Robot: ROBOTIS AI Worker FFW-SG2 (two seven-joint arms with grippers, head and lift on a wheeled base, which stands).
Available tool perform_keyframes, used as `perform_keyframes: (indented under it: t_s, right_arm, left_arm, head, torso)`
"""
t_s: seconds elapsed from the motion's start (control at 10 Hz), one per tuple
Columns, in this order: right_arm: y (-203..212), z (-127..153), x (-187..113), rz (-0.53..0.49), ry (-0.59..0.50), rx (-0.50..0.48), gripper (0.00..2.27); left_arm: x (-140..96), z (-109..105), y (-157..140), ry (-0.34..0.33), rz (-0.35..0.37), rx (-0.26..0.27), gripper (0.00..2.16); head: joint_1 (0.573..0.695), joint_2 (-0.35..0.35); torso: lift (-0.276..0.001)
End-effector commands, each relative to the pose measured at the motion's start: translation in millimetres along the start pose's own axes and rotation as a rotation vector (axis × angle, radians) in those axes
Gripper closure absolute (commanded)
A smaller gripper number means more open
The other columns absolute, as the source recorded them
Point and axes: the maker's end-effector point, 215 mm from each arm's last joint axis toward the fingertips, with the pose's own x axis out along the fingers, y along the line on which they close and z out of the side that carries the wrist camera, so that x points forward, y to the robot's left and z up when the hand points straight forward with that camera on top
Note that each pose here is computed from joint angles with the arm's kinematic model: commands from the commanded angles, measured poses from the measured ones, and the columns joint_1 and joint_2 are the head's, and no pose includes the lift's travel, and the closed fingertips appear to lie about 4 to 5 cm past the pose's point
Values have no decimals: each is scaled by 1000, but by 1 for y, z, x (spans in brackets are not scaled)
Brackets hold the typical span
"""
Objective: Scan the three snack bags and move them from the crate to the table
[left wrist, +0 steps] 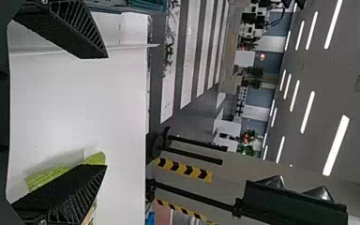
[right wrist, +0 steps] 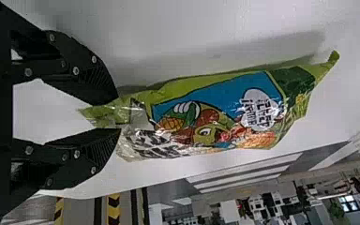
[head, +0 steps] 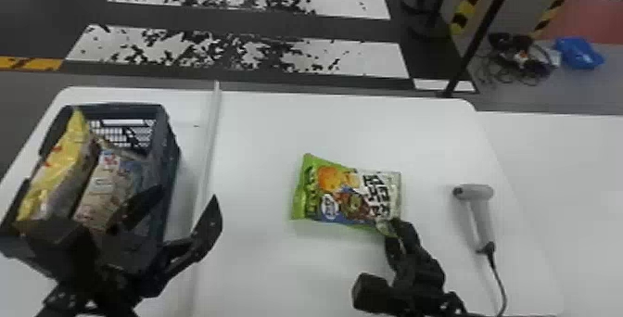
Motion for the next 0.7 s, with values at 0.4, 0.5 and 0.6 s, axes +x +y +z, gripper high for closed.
perform_keyframes:
  t_s: [0.4, 0.5, 0.6]
  right_arm:
    - [-47, 7, -27, -17, -25, 215, 2240]
    - [-75, -1, -36, 4, 22, 322, 2240]
    - [-102, -7, -48, 23, 60, 435, 2240]
  left_arm:
    - [-3, -1, -3, -5, -6, -1, 29]
    - [-3, -2, -4, -2, -7, -2, 29]
    - [-3, -1, -7, -5, -11, -2, 29]
  head:
    - [695, -66]
    - [695, -70]
    - [695, -86]
  torso:
    - [-62]
    - [-62]
    - [-62]
